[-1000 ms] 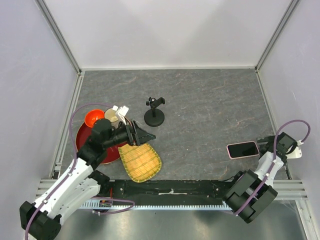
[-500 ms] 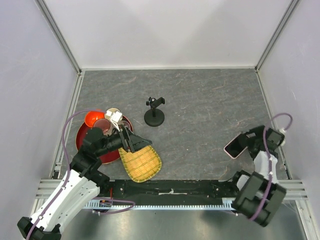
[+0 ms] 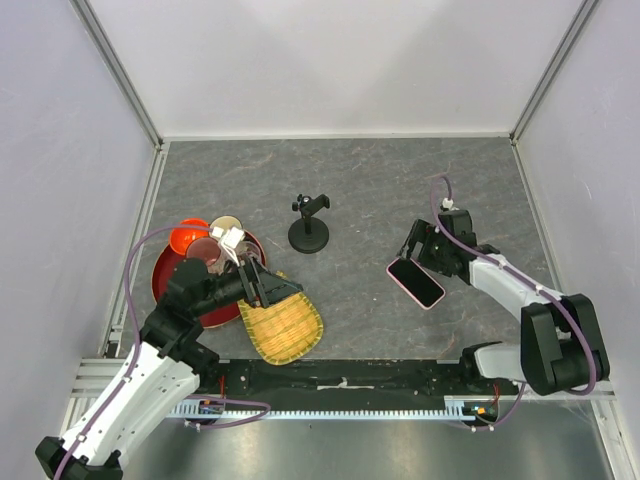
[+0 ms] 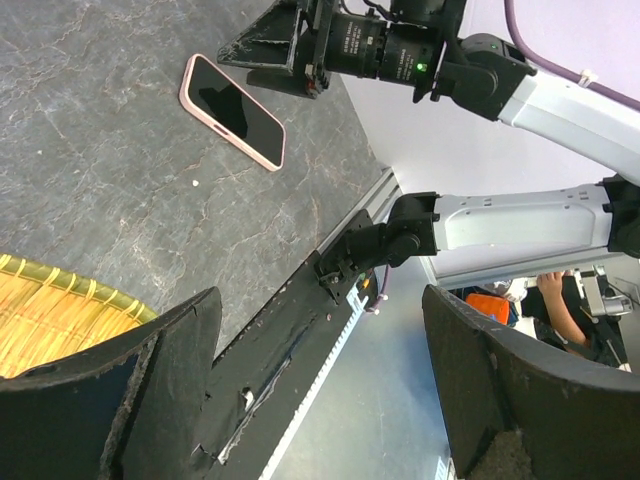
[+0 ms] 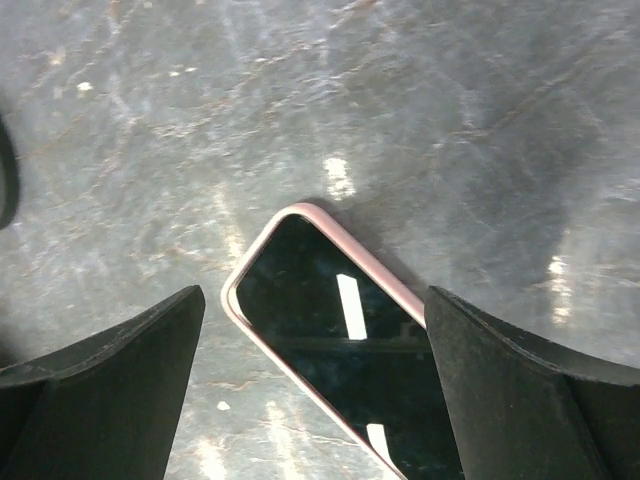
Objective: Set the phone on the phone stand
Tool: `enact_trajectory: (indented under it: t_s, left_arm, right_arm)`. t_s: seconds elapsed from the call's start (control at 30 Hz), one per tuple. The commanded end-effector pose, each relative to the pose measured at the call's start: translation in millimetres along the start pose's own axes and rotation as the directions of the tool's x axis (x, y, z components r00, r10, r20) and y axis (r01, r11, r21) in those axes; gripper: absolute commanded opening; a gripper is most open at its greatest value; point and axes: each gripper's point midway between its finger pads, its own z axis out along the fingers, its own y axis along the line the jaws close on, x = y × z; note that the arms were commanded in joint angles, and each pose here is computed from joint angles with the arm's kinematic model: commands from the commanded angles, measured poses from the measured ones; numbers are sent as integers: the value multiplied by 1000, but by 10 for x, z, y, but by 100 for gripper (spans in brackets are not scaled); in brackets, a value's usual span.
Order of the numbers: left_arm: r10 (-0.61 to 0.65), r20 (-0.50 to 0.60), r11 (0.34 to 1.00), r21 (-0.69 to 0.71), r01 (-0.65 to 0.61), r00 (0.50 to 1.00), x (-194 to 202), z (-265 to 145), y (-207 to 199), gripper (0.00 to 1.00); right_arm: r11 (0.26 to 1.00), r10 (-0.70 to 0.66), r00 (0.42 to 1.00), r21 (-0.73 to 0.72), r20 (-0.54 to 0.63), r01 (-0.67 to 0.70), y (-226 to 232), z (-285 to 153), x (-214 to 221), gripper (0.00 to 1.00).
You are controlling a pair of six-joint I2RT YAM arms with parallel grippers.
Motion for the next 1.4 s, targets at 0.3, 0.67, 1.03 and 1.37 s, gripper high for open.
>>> enact_trajectory:
  t_s: [0.3,0.67,1.03,1.37]
  left_arm:
    - [-49,6,999,-12,50,999,-37,91,63,87]
    - [-81,-6,997,8,81,997,-64,216,86,87]
    - [-118,-3,993,1,118,993,-34,214,120,87]
    - [-107,-11,994,-1,107,994,-33,201,103,87]
  right_arm:
    - [983,91,991,153,99,-105,-458,-597,291,98]
    - [979,-59,993,-201,-107,37,232,-673,977,98]
    - [996,88,989,17,-115,-86,-94,-362,1071,98]
    - [919,271,945,243,185,-311,-700,-249,295,98]
